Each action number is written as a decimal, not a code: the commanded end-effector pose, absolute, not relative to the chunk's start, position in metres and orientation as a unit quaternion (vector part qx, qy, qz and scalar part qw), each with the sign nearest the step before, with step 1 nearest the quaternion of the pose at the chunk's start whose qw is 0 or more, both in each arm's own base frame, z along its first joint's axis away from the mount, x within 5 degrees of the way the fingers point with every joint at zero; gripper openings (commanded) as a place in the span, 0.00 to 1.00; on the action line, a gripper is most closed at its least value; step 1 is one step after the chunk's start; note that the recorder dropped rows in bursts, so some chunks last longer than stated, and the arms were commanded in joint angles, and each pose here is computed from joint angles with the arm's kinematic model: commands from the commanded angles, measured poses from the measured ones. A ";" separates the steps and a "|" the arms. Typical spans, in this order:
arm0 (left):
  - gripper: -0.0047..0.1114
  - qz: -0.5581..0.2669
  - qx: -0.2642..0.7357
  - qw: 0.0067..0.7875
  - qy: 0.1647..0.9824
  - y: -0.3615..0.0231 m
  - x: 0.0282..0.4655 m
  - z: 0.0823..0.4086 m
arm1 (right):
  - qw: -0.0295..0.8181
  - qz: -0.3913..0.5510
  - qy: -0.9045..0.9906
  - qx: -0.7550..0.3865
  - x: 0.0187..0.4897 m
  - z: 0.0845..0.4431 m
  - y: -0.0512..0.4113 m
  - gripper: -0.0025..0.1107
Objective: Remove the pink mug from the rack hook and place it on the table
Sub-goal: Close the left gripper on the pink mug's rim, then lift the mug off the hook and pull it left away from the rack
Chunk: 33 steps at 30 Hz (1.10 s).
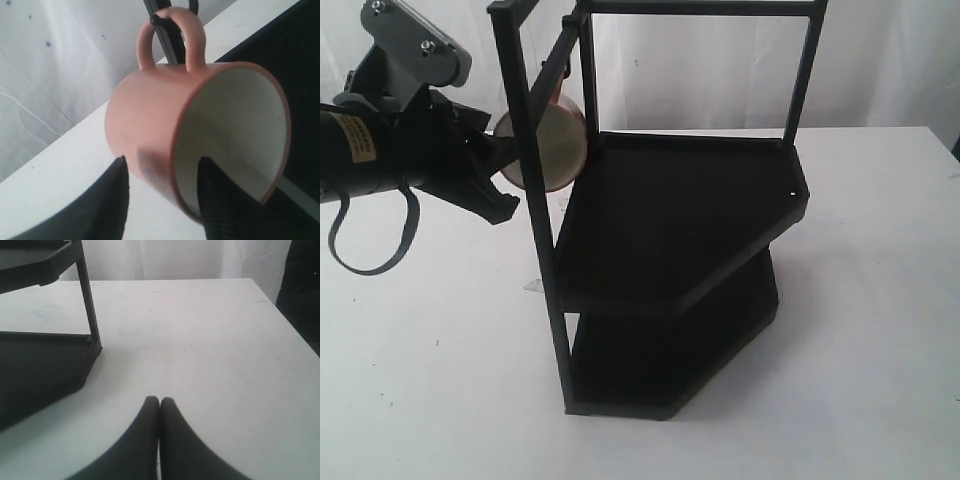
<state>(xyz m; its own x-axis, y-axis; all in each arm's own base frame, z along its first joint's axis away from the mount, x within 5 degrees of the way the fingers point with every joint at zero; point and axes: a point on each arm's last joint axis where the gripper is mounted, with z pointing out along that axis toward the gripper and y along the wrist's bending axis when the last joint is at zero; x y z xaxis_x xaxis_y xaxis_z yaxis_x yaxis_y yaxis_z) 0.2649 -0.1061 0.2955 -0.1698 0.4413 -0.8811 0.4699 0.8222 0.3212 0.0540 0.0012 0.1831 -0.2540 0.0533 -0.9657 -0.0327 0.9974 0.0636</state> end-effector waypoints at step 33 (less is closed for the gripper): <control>0.04 0.000 0.294 0.588 0.753 -0.097 0.245 0.321 | 0.614 0.036 0.789 0.003 0.054 0.183 0.001 0.02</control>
